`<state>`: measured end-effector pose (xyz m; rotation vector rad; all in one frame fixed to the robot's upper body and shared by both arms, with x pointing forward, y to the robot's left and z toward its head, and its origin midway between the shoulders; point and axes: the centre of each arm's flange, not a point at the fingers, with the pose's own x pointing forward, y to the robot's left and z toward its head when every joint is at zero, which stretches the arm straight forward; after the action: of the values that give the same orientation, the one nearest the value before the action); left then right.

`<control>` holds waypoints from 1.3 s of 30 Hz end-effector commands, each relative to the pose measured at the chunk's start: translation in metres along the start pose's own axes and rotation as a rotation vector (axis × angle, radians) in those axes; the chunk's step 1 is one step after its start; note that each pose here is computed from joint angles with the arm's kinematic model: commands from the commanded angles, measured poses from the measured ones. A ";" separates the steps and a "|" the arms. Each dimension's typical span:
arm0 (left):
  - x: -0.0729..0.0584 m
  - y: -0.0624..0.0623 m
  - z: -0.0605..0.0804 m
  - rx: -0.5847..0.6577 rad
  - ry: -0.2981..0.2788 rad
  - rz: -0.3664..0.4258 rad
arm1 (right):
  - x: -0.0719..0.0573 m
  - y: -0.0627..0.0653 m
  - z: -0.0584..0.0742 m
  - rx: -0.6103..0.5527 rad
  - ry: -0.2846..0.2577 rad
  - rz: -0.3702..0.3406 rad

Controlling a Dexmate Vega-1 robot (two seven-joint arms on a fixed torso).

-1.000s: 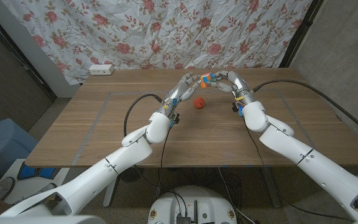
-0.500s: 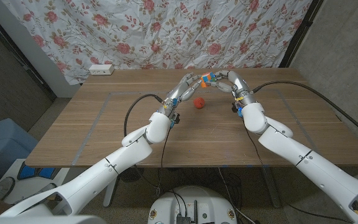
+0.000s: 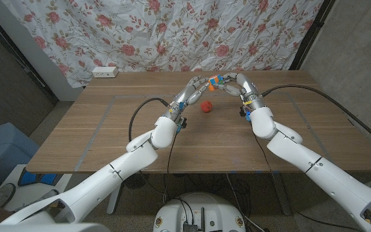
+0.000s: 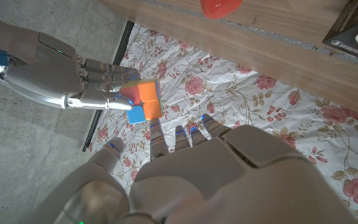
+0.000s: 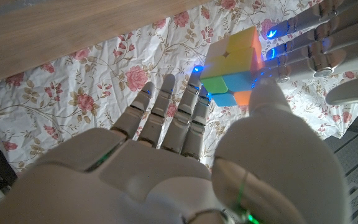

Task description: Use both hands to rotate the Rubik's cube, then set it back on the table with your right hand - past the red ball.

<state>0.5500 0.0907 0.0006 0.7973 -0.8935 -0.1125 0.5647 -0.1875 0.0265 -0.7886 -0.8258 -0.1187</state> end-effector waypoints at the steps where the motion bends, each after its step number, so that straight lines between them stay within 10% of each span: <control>1: 0.000 -0.002 0.000 -0.004 -0.004 -0.006 | -0.001 0.003 0.001 0.010 0.000 -0.003; 39: 0.001 -0.006 0.002 -0.012 -0.009 -0.014 | 0.003 0.007 0.001 0.037 0.000 -0.035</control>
<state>0.5487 0.0868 -0.0032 0.7938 -0.8941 -0.1276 0.5665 -0.1825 0.0246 -0.7529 -0.8331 -0.1303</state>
